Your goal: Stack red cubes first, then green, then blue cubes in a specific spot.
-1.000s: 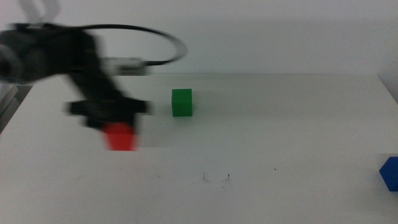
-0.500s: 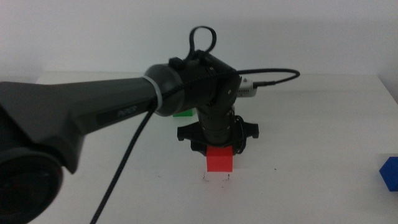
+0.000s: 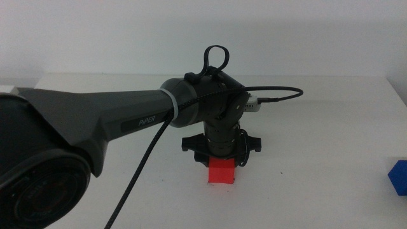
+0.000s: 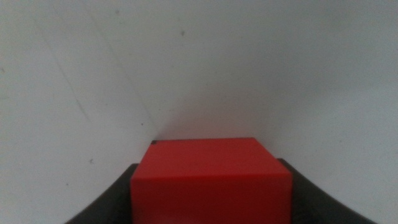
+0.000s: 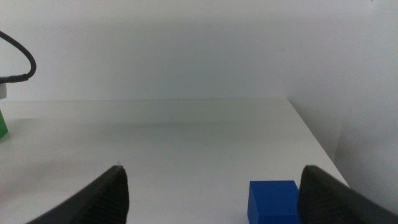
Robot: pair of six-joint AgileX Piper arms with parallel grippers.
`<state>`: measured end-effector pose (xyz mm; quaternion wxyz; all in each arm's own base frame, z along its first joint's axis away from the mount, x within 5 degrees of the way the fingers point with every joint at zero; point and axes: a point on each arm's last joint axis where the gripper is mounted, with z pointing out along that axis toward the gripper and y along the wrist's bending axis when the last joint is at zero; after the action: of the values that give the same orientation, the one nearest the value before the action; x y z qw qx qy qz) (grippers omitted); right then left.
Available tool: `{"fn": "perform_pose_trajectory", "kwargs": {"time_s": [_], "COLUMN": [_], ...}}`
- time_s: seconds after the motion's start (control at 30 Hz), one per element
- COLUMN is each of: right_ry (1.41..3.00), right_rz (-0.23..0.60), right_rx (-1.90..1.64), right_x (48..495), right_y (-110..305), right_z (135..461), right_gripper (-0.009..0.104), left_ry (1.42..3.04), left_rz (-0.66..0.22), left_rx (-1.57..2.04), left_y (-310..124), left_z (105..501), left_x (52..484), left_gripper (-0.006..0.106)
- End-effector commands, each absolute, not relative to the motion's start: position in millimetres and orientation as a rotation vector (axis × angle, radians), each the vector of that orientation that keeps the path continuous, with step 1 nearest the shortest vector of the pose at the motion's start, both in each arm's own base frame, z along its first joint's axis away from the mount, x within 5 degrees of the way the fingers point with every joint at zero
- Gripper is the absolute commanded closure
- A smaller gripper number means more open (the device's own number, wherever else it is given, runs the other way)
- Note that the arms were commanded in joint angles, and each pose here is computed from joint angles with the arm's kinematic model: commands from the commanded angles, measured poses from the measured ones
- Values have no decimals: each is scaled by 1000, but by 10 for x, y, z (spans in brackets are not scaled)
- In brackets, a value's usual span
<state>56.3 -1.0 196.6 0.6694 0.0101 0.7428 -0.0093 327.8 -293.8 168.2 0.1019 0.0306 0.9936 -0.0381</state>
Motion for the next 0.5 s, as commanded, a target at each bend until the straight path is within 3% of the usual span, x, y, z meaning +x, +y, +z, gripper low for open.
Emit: {"fn": "perform_pose_trajectory", "kwargs": {"time_s": [0.0,0.03,0.07,0.17,0.4,0.47], "right_ry": [1667,1667,1667,1667,1667,1667], "right_rz": [-31,-31,-31,-31,-31,-31], "right_rx": [24,24,24,24,24,24], "right_x": [560,560,560,560,560,560], "right_y": [-14,-14,-14,-14,-14,-14], "right_z": [1966,1966,1966,1966,1966,1966], "right_gripper": [16,16,16,16,16,16], "left_ry": [2949,2952,2952,2955,2795,2713], "left_rz": [-120,-119,-119,-113,-205,-174], "left_rx": [80,76,76,78,26,10], "left_y": [-2959,-2960,-2960,-2946,-2718,-2573], "left_z": [1617,1607,1607,1655,2498,2692], "left_x": [3281,3282,3282,3268,3353,3475], "left_gripper": [86,74,33,7,7,7]}}
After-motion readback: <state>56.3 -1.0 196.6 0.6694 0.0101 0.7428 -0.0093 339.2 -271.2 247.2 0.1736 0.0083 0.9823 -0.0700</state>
